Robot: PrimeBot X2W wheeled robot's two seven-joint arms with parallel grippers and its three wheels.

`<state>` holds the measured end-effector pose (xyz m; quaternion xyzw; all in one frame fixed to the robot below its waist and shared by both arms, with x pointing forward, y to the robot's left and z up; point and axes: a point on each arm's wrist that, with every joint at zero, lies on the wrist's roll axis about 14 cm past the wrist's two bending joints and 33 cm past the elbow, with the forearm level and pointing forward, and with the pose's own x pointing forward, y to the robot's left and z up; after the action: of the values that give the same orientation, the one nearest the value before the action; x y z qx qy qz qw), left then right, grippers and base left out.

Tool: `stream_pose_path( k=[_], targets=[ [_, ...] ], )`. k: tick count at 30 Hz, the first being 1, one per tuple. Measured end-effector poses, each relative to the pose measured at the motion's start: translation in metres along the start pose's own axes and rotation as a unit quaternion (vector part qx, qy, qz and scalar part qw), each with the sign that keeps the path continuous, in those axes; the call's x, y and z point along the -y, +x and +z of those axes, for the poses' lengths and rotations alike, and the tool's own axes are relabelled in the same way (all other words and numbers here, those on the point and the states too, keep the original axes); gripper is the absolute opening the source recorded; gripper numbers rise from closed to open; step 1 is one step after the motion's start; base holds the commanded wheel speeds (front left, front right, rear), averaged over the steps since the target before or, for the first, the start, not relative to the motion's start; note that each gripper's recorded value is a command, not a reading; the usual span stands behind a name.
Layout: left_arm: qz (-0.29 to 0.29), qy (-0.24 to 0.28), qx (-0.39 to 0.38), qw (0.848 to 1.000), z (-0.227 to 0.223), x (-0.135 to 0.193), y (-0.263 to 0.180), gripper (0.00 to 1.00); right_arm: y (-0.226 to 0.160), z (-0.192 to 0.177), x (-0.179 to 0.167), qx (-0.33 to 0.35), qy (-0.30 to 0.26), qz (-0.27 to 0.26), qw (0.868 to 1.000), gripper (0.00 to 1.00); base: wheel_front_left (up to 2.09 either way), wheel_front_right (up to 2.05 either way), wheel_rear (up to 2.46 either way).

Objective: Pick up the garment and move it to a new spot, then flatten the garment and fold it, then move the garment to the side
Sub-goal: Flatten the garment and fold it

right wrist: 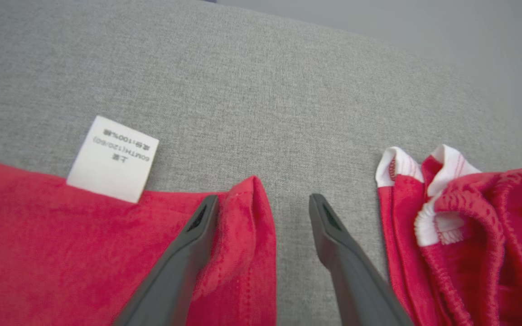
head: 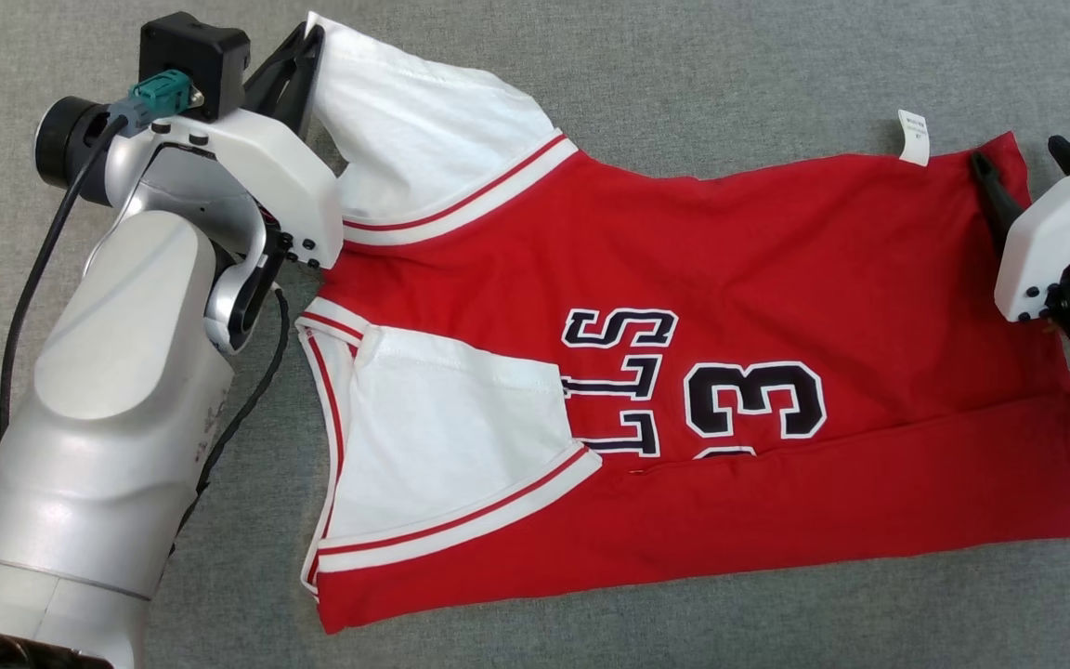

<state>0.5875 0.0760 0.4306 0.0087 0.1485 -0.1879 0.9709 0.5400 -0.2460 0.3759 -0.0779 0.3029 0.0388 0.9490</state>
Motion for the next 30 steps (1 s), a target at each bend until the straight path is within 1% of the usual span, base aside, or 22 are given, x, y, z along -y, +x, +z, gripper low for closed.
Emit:
stream_pose_path(
  k=[5, 6, 7, 8, 9, 10, 14, 17, 21, 25, 27, 30],
  targets=[
    [0.0, -0.001, 0.001, 1.0, 0.0, -0.001, 0.0, 0.0, 0.003, 0.001, -0.006, -0.002, -0.005, 0.011, 1.0, 1.0, 0.0, 0.0, 0.0],
    [0.0, -0.001, -0.001, 1.0, -0.001, -0.001, 0.0, 0.0, 0.004, 0.001, -0.008, -0.003, -0.007, 0.015, 1.0, 0.76, 0.0, 0.0, 0.0],
    [0.002, -0.003, -0.001, 1.0, -0.002, -0.002, 0.0, 0.0, 0.005, 0.001, -0.009, -0.005, -0.008, 0.018, 1.0, 0.49, 0.0, 0.0, 0.0],
    [0.002, -0.003, -0.001, 1.0, -0.002, -0.002, 0.0, 0.0, 0.006, 0.002, -0.009, -0.005, -0.009, 0.018, 1.0, 0.44, 0.0, 0.0, 0.0],
    [0.001, -0.003, 0.0, 1.0, -0.001, -0.002, 0.0, 0.0, 0.007, 0.003, -0.008, -0.006, -0.012, 0.018, 1.0, 0.37, 0.0, 0.0, 0.0],
    [0.002, -0.003, -0.001, 1.0, -0.001, -0.002, 0.0, 0.0, 0.007, 0.003, -0.007, -0.007, -0.014, 0.018, 1.0, 0.32, 0.0, 0.0, 0.0],
    [0.002, -0.004, -0.005, 1.0, -0.005, -0.001, -0.002, 0.0, 0.009, 0.004, -0.005, -0.011, -0.019, 0.019, 1.0, 0.0, 0.0, 0.0, 0.0],
    [0.003, -0.006, 0.0, 1.0, -0.002, -0.002, -0.003, 0.0, 0.008, 0.006, -0.004, -0.01, -0.019, 0.02, 1.0, 0.0, 0.0, 0.0, 0.0],
    [0.005, -0.006, 0.015, 1.0, 0.006, -0.002, -0.007, 0.0, 0.004, 0.017, -0.001, 0.013, -0.014, 0.02, 1.0, 0.0, 0.0, 0.0, 0.0],
    [0.004, -0.013, 0.04, 0.999, 0.014, 0.001, -0.016, 0.0, -0.005, 0.028, 0.0, 0.05, -0.005, 0.021, 0.999, 0.0, 0.0, 0.0, 0.0],
    [0.001, -0.015, 0.055, 0.998, 0.019, 0.005, -0.024, 0.0, -0.011, 0.028, -0.001, 0.066, 0.003, 0.023, 0.998, 0.0, 0.0, 0.0, 0.0],
    [0.001, -0.032, 0.072, 0.997, 0.019, 0.009, -0.041, 0.0, -0.021, 0.025, -0.002, 0.091, 0.018, 0.026, 0.995, 0.0, 0.0, 0.0, 0.0]
  ],
)
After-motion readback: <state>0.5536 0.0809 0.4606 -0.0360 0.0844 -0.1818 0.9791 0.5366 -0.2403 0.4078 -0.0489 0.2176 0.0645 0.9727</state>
